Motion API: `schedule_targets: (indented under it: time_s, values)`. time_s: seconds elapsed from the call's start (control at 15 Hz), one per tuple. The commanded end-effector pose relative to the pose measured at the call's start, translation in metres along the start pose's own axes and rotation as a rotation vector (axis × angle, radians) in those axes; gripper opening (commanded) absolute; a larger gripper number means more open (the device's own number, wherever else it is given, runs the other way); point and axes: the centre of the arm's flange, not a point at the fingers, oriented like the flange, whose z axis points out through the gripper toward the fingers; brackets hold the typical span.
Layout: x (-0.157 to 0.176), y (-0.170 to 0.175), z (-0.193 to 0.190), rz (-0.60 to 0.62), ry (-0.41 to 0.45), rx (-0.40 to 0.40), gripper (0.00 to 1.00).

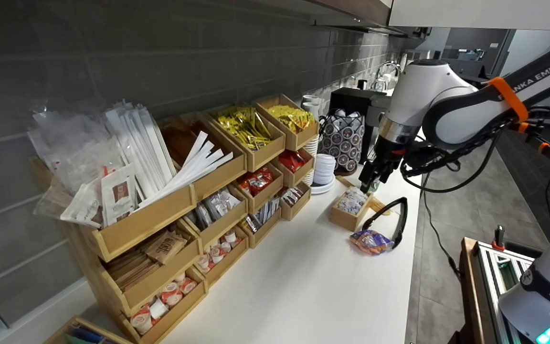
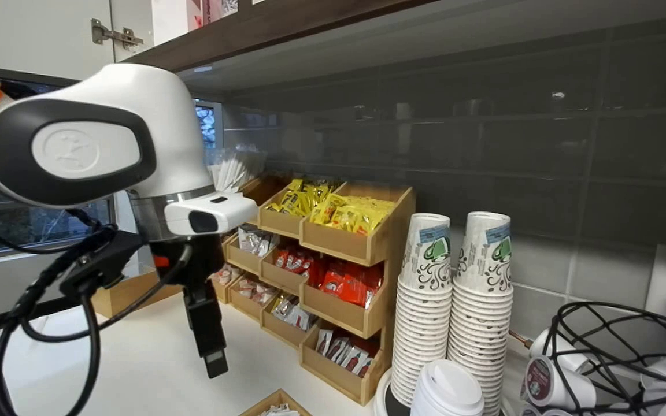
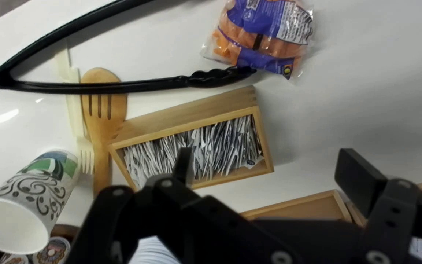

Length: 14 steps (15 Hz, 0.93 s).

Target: Remove one object from the box

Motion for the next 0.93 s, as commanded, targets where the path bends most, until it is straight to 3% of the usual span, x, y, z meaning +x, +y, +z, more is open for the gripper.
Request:
schedule_targets:
  time_s: [0.0, 0.47, 0.8, 0.87]
  values:
    - [0.022, 0.000, 0.033, 0.036, -0.056, 0.078, 1.00]
    - [0.047, -0.008, 0.061, 0.035, -0.085, 0.157, 1.00]
    - [0.059, -0.003, 0.082, 0.021, -0.111, 0.139, 1.00]
    - [0.049, -0.005, 0.068, 0.025, -0.111, 0.136, 1.00]
